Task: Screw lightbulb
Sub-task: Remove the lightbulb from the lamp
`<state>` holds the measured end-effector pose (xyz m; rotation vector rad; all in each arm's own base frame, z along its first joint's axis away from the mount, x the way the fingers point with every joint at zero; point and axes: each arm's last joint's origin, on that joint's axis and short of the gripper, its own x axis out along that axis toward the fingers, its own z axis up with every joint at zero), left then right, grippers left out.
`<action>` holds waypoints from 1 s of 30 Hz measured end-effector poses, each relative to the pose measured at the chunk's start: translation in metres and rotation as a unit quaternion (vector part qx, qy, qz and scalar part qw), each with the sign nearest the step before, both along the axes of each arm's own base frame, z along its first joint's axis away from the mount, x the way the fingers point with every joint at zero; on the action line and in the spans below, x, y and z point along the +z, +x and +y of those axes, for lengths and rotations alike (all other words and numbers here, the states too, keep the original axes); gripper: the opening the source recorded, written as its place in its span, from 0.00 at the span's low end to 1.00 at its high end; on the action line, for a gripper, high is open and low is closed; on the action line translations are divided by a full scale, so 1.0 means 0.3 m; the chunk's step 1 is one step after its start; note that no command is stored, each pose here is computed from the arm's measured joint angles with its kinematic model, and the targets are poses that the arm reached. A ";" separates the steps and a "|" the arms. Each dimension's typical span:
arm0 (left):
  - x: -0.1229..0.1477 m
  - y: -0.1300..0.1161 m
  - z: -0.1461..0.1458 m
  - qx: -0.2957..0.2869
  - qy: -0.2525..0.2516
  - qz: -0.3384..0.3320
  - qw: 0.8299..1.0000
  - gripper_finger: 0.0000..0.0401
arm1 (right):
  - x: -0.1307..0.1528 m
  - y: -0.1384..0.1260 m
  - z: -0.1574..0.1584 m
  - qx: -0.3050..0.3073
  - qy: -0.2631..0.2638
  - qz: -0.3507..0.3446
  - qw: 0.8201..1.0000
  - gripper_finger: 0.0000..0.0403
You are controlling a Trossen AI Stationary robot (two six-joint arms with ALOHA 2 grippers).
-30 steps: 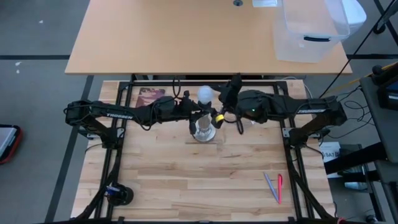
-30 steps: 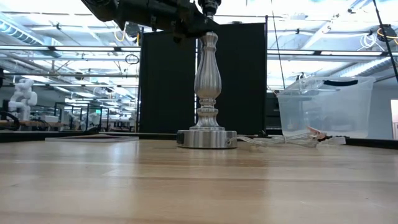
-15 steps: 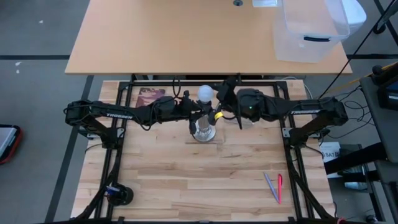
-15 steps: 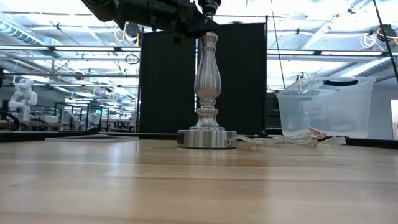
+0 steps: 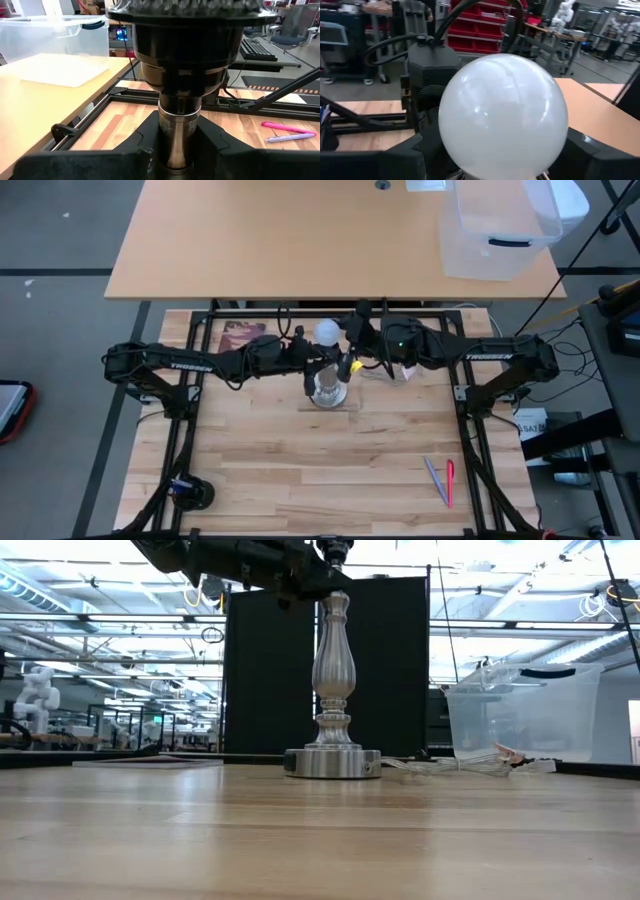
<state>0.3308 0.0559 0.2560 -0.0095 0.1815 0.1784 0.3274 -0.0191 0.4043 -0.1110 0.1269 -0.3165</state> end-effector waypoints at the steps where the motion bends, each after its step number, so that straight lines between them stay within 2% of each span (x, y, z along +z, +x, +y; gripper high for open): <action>1: 0.000 0.000 0.000 0.000 0.000 0.000 1.000 0.18 | 0.000 0.000 -0.005 0.005 -0.002 0.001 1.000 0.61; 4: -0.002 -0.001 0.001 0.001 -0.001 0.004 1.000 0.18 | 0.000 0.000 -0.020 0.022 -0.011 0.004 1.000 0.61; 11: -0.003 0.000 -0.002 -0.016 -0.001 0.008 1.000 0.18 | -0.005 -0.017 -0.082 0.103 -0.042 0.031 0.993 0.65; 18: -0.003 0.000 -0.008 -0.051 0.004 0.009 0.999 0.18 | -0.018 -0.047 -0.157 0.198 -0.054 0.056 0.977 0.53; 23: -0.002 -0.001 0.000 -0.059 0.002 0.008 0.998 0.18 | -0.017 -0.065 -0.213 0.235 -0.057 0.049 0.969 0.46; 27: 0.001 -0.002 0.007 -0.063 -0.003 0.004 0.998 0.18 | -0.018 -0.078 -0.248 0.259 -0.055 0.044 0.963 0.44; 30: 0.001 -0.001 0.007 -0.064 -0.003 0.004 0.998 0.18 | -0.018 -0.084 -0.264 0.272 -0.058 0.041 0.960 0.47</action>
